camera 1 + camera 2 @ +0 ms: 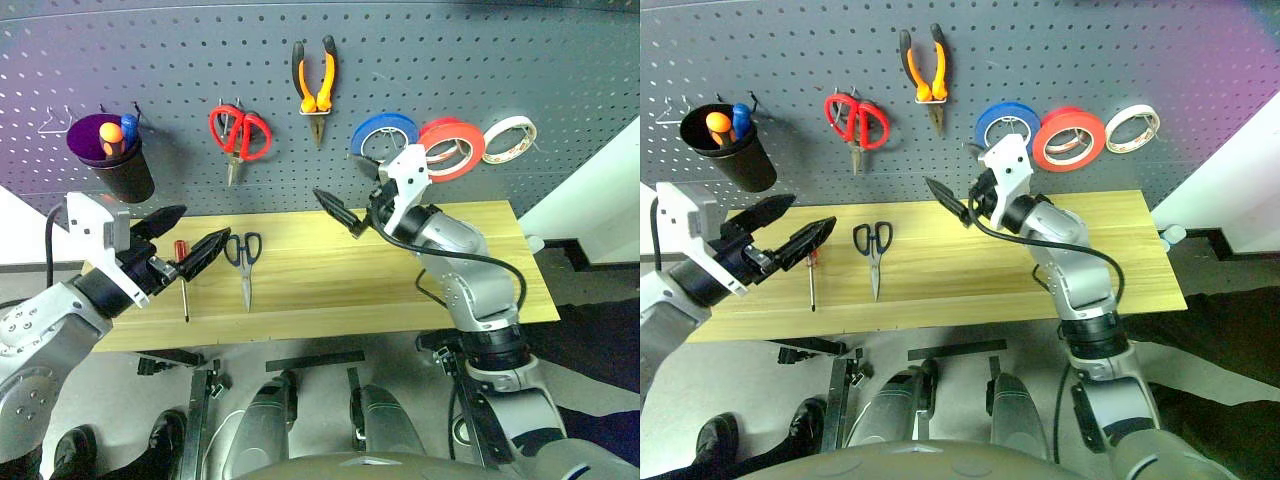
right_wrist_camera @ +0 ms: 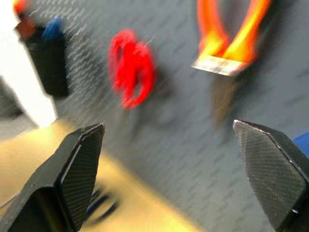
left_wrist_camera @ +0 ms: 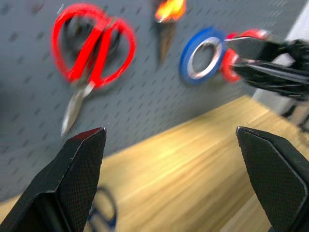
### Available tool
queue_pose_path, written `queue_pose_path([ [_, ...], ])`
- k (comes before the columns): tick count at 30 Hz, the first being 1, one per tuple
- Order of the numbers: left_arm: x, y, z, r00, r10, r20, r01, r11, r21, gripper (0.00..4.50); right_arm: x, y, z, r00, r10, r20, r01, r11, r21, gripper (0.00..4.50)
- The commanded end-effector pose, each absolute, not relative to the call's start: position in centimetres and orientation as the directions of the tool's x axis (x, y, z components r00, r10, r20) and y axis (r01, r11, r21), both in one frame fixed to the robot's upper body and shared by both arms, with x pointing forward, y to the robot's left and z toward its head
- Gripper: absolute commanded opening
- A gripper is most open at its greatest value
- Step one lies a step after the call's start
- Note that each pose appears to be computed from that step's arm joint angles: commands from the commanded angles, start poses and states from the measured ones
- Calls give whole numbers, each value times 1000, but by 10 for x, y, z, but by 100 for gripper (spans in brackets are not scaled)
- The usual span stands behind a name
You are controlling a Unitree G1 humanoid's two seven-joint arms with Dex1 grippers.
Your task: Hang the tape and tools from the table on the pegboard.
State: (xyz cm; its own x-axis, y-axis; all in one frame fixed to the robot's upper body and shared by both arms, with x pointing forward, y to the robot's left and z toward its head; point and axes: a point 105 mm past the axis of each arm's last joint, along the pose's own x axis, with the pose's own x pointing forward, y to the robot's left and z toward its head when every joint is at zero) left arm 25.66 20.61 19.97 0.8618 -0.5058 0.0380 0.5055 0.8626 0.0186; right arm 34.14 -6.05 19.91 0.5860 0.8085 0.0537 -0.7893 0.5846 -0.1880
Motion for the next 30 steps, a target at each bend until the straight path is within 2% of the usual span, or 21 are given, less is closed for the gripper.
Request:
queue_pose_path([
  [1, 259, 210, 184, 883, -469, 25, 469, 883, 30, 450, 320, -58, 203, 465, 885, -1, -874, 459, -162, 448],
  [4, 262, 209, 171, 889, -458, 18, 458, 889, 25, 450, 316, -60, 202, 443, 896, -35, -889, 434, -147, 448],
  [11, 294, 216, 136, 951, -307, 31, 306, 952, 18, 450, 318, -63, 201, 491, 870, -37, -861, 479, -170, 448],
  [17, 299, 215, 106, 980, -201, -4, 201, 980, -5, 450, 317, -69, 204, 511, 858, -51, -847, 492, -200, 448],
  [24, 307, 215, 87, 998, -60, -25, 59, 998, -33, 450, 321, -72, 209, 534, 844, -45, -831, 514, -211, 448],
  [30, 311, 216, 70, 997, 1, -75, -2, 1000, -17, 450, 312, -76, 214, 462, 883, -88, -881, 445, -159, 448],
])
